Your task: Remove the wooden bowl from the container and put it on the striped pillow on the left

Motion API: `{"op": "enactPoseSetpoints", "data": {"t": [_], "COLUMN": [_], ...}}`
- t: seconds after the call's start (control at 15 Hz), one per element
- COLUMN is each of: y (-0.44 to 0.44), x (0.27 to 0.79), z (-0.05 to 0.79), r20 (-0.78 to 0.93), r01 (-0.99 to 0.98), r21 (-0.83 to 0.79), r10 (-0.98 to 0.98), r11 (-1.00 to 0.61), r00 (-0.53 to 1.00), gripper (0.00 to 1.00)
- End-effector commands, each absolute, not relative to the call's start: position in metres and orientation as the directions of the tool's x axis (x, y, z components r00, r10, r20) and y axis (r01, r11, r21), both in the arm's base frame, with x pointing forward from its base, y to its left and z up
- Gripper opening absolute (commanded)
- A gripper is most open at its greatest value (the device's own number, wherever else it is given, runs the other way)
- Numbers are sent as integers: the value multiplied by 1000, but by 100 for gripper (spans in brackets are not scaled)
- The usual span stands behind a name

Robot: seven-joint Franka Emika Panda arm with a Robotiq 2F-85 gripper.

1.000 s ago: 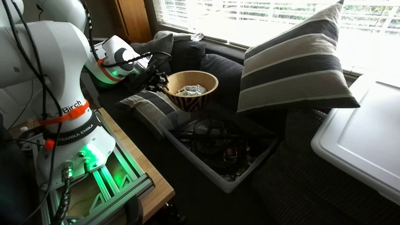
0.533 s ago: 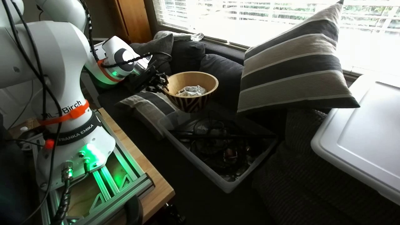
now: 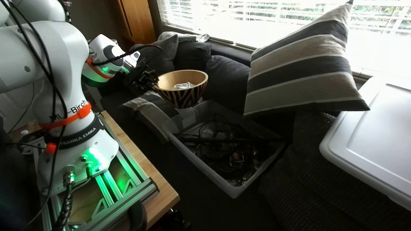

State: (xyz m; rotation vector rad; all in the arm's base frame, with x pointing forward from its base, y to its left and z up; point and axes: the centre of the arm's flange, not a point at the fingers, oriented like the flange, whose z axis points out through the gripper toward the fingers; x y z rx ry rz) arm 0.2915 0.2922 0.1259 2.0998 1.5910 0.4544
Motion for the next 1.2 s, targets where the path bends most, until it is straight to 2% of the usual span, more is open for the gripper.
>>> {"op": "enactPoseSetpoints", "data": {"t": [0.0, 0.33, 0.73, 1.13], "y": [329, 369, 420, 462], "x": [283, 298, 351, 379], "z": [171, 180, 165, 117], "r20": [-44, -20, -16, 11], "r01": [738, 733, 748, 790], "r21": [665, 680, 657, 586], "r10": [981, 999, 994, 973], "r11": [-112, -19, 95, 182], "r00": [188, 43, -112, -232], "gripper": [7, 7, 7, 7]}}
